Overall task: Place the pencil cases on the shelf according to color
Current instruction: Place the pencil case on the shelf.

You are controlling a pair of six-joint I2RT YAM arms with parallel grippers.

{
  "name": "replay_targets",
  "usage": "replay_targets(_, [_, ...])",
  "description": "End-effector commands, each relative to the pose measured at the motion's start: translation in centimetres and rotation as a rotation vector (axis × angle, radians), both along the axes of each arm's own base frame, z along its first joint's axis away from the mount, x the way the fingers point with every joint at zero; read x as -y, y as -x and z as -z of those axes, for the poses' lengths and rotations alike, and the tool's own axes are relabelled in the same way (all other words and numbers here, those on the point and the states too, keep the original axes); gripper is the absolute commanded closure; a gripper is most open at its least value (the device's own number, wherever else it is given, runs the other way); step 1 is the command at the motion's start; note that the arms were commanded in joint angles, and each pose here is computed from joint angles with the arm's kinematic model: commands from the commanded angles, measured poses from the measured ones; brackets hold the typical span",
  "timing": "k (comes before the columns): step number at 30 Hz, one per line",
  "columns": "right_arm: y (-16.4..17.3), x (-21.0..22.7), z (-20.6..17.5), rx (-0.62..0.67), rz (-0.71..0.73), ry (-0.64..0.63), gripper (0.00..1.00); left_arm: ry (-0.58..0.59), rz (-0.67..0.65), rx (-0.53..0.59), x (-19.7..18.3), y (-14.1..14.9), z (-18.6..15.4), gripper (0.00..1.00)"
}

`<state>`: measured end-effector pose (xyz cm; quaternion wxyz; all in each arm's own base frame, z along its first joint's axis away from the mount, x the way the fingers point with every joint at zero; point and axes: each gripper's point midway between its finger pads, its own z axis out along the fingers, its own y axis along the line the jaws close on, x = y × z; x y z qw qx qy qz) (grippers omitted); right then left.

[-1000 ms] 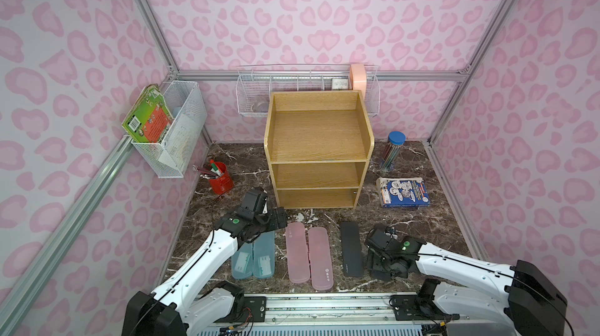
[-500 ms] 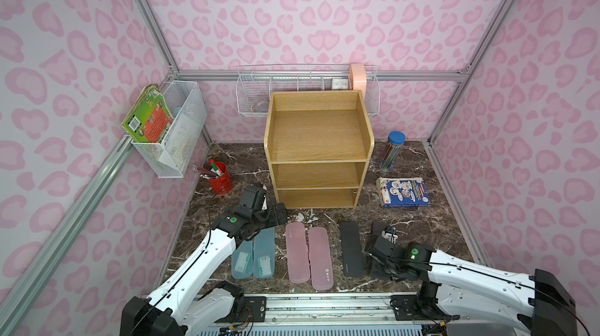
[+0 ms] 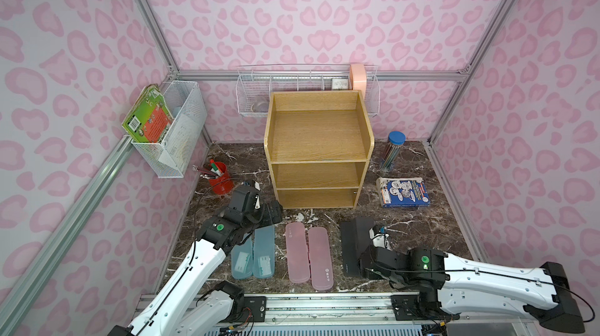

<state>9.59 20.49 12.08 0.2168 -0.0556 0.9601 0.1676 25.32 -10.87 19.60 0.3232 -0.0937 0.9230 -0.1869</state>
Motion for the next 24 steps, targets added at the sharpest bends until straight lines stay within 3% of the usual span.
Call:
replay_targets(1, [-0.4,-1.7,-2.7,0.107,-0.059,-0.001,0.52,-0.025,-0.004,-0.005,-0.6,0.6,-0.5,0.02])
replay_targets(10, [-2.5,-6.2,-11.1,0.327,-0.138,-0.02,0.52,-0.02,0.01,0.084,-0.7,0.4,-4.6,0.01])
replay_targets(20, [-7.7,-6.0,-23.0,0.554,-0.096,-0.304,0.53,-0.046,-0.001,0.169,-0.9,-1.0,-7.4,0.01])
replay_targets(24, [-11.3,-6.4,-26.4,0.61,-0.087,-0.322,0.52,-0.078,0.007,0.178,-1.0,-1.5,-7.4,0.01])
